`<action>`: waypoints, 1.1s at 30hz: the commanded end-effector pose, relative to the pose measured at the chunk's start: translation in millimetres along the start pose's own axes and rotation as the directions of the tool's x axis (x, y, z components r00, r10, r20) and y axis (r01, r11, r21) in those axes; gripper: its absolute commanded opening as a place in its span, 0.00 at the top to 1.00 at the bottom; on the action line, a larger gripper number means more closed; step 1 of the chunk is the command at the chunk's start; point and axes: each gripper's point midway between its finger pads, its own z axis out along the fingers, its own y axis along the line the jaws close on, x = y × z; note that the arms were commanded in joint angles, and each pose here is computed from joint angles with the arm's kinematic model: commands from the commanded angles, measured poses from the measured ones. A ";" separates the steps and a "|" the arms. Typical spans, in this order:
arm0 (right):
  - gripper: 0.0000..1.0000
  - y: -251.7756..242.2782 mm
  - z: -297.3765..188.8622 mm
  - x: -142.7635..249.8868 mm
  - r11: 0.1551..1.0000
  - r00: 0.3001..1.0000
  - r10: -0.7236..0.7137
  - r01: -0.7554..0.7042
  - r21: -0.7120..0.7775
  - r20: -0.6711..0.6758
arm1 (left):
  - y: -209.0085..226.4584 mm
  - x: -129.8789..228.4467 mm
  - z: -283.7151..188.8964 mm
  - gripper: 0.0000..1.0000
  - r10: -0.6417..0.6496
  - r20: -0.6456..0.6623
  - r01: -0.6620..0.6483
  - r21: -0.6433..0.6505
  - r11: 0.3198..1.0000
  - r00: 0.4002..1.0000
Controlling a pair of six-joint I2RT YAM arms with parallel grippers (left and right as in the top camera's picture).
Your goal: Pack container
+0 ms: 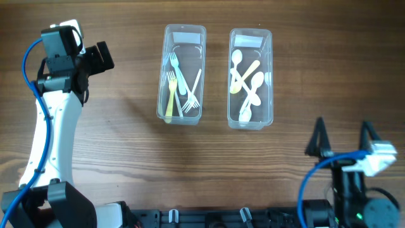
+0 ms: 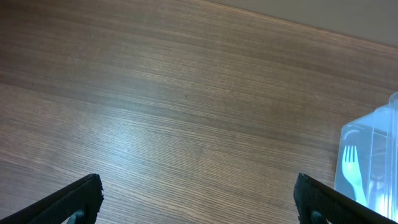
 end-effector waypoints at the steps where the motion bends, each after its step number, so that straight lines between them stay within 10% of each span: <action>1: 0.00 4.0 17.9 54.0 0.998 0.998 0.033 -0.035 -0.047 -0.044 | 2.4 -9.7 -8.9 0.00 -0.021 0.032 0.022 -0.005 1.000 0.999; 11: 0.00 -8.3 34.1 138.6 0.999 0.993 0.037 -0.039 -0.022 -0.114 | 2.4 -9.7 -8.9 0.00 -0.021 0.032 0.022 -0.005 1.000 0.999; 33: 0.00 -8.5 36.2 138.2 1.000 0.997 -0.012 0.009 -0.030 -0.081 | 2.4 -9.7 -8.9 0.00 -0.021 0.032 0.022 -0.005 1.000 0.999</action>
